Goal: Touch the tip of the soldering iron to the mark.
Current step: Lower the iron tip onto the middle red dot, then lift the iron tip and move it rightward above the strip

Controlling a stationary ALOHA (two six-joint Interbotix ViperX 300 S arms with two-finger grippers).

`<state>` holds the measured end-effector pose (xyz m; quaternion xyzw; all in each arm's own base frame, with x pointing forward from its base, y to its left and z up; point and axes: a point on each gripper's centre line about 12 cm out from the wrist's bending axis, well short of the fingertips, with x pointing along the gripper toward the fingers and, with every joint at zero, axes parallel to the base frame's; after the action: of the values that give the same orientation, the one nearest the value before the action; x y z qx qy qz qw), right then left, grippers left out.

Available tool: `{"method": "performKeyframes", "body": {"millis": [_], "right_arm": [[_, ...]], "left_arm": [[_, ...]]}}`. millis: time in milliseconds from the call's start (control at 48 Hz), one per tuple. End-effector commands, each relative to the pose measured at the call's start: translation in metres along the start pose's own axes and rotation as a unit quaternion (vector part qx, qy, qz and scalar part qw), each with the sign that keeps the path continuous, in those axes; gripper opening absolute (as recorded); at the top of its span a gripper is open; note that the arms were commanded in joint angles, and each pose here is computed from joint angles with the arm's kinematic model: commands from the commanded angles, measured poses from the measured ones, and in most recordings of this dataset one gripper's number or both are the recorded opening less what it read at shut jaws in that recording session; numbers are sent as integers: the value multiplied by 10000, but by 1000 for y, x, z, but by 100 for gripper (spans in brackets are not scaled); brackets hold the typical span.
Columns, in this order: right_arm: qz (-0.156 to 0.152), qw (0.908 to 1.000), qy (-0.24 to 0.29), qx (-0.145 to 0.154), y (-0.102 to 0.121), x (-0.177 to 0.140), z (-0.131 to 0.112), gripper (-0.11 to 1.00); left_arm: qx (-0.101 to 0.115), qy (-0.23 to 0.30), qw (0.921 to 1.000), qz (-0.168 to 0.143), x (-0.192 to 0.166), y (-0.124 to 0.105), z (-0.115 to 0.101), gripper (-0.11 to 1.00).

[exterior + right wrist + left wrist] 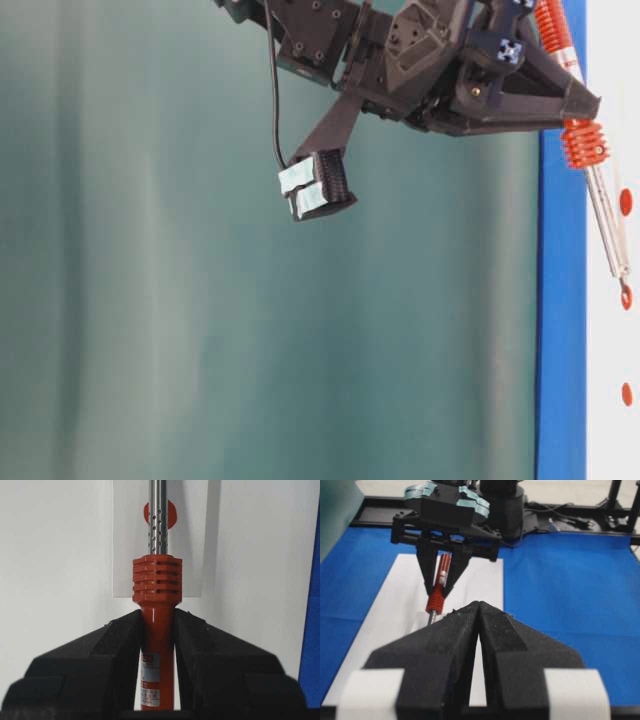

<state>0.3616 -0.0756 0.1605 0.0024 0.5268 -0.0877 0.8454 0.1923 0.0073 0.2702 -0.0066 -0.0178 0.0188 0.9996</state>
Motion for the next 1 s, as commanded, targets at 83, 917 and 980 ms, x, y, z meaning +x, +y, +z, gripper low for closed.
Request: {"method": "performKeyframes", "body": {"millis": [83, 917, 980], "right_arm": [[-6, 9999, -114, 12, -1, -5, 5, 6], [-215, 9987, -454, -64, -11, -78, 32, 6], [-261, 9986, -460, -69, -14, -86, 34, 6]], "left_arm": [[0, -85, 10000, 12, 1, 0, 4, 2], [0, -115, 9999, 11, 1, 0, 6, 2], [-7, -115, 9999, 14, 1, 1, 6, 2]]}}
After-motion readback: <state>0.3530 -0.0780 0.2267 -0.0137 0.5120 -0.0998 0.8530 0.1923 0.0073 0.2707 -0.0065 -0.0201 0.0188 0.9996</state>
